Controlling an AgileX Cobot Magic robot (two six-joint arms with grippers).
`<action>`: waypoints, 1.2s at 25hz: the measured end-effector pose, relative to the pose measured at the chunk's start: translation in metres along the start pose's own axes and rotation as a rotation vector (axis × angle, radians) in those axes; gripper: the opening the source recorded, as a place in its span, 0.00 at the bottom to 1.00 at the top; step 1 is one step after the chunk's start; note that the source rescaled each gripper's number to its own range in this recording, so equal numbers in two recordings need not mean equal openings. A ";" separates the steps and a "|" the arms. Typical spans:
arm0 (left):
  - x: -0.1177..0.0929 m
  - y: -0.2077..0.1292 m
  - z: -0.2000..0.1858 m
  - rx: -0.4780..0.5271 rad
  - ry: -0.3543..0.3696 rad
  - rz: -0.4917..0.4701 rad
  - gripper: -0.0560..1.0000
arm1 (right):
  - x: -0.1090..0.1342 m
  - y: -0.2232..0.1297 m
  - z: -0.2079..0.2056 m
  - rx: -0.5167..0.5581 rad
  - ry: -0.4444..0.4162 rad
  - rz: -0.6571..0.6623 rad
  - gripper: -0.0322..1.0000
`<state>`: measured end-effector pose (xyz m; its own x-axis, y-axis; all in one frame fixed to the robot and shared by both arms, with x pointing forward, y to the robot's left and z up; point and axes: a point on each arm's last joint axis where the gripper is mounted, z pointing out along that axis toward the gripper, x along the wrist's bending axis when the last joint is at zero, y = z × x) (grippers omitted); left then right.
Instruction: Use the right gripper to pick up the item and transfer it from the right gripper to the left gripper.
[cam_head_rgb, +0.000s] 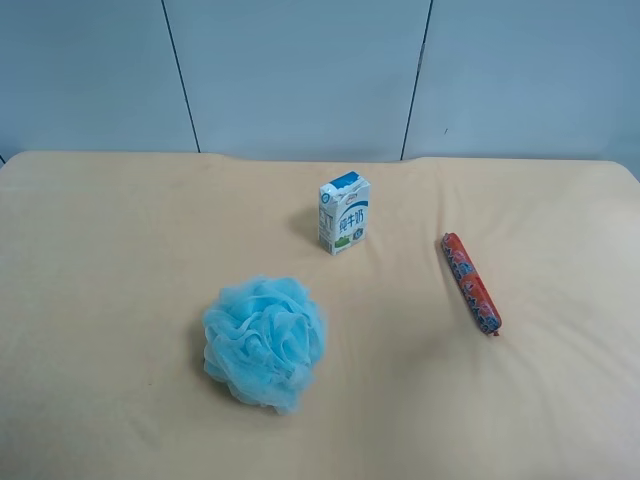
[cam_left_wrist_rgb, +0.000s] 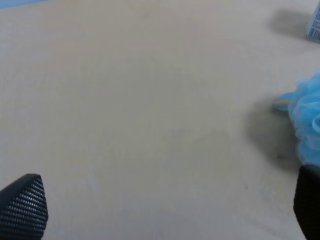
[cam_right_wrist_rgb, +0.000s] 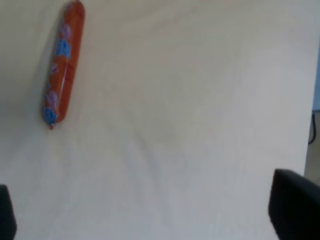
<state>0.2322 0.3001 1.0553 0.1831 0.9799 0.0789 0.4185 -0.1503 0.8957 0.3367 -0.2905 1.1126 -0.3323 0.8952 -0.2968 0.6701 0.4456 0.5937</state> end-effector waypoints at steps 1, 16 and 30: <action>0.000 0.000 0.000 0.000 0.000 0.000 1.00 | 0.000 0.008 0.004 0.015 0.014 -0.022 1.00; 0.000 0.000 0.000 0.000 0.000 0.000 1.00 | 0.013 0.051 0.080 0.236 0.136 0.298 0.86; 0.000 0.000 0.000 0.000 0.000 0.000 1.00 | 0.032 0.028 0.145 0.317 0.144 0.362 0.84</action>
<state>0.2322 0.3001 1.0553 0.1831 0.9799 0.0789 0.4185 -0.1503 0.8957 0.4409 -0.2496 1.0114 -0.1146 0.9934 0.0057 0.9206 0.1040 0.3764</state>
